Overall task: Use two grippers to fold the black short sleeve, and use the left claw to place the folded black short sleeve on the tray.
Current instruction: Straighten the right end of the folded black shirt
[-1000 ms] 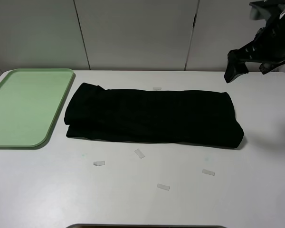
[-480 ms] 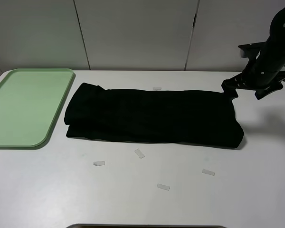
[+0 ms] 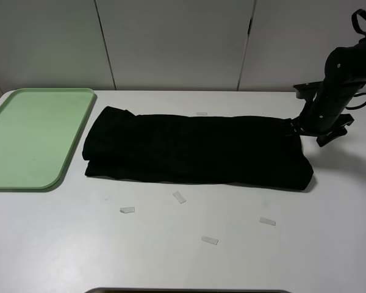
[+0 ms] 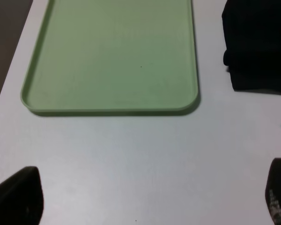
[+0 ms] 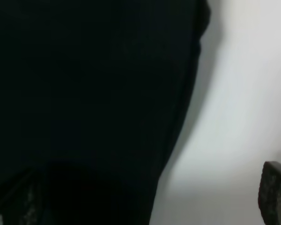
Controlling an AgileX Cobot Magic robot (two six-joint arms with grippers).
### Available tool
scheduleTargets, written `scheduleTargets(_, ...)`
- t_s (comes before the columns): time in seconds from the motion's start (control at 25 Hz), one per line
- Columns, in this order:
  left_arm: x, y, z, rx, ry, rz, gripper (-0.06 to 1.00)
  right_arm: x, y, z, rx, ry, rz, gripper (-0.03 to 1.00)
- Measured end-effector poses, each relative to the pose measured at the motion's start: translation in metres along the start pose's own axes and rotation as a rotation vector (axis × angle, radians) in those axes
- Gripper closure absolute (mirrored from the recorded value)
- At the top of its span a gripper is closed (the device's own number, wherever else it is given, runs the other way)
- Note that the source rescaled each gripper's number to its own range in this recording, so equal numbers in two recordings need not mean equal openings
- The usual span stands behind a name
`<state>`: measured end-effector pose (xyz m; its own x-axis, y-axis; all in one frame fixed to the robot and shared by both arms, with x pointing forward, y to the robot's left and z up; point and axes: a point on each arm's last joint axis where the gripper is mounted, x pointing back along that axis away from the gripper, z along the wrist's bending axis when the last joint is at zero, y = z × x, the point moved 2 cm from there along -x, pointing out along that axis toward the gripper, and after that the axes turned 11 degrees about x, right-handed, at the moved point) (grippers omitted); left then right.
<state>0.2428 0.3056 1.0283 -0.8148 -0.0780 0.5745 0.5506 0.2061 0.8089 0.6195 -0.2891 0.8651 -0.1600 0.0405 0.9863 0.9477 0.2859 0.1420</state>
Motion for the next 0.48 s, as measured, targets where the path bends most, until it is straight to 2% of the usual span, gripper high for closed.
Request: scheduleTargets(0.48, 0.0, 0.0, 0.0, 0.0, 0.0, 0.0, 0.0, -0.017, 0.001, 0.001, -0.002, 0.008, 0.014, -0.03)
